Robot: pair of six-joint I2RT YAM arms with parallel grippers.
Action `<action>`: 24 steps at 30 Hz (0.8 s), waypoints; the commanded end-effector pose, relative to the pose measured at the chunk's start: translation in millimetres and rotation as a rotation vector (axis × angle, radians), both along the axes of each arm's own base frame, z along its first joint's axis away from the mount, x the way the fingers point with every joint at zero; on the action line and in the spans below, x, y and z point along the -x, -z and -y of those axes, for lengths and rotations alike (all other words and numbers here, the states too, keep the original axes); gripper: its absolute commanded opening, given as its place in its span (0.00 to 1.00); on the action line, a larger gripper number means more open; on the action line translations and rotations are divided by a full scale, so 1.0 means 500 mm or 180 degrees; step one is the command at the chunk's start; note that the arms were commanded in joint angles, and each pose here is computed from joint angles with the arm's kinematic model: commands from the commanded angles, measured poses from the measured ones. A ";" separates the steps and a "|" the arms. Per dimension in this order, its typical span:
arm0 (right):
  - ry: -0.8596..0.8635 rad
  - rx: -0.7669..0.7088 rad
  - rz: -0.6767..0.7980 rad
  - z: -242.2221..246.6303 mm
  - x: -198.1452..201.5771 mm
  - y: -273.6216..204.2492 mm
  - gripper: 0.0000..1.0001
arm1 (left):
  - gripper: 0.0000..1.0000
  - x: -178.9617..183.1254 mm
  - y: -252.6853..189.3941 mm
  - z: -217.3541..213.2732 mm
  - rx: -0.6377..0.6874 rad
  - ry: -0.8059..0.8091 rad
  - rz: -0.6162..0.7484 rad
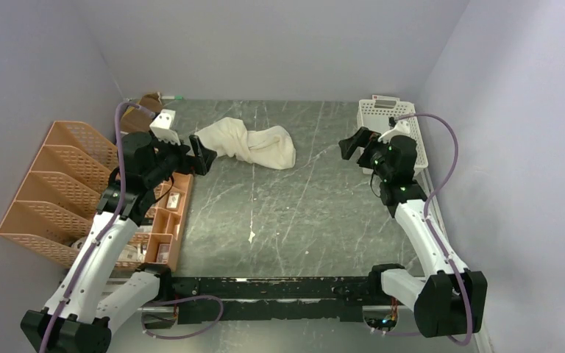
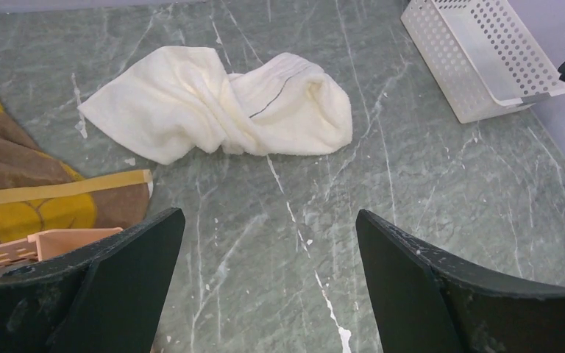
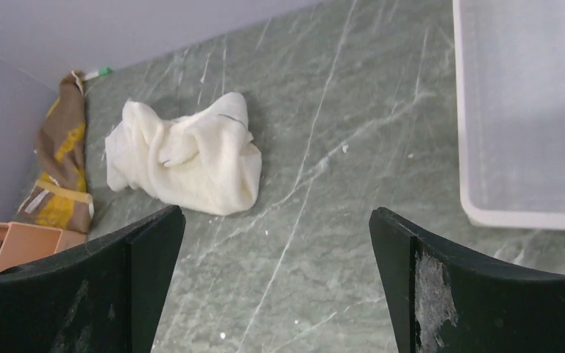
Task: Roll the towels
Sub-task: Move the towel to the center of the board.
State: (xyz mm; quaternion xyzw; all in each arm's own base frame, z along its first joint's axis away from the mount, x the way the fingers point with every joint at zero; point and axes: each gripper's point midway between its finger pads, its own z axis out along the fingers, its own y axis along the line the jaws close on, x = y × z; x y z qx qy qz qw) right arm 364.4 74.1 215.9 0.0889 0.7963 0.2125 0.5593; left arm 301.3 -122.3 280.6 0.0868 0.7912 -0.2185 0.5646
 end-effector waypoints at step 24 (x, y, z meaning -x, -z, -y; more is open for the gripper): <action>-0.0888 0.1157 -0.0468 -0.401 -0.236 0.148 0.98 | 0.99 0.009 0.012 -0.034 0.0156 -0.0423 -0.0115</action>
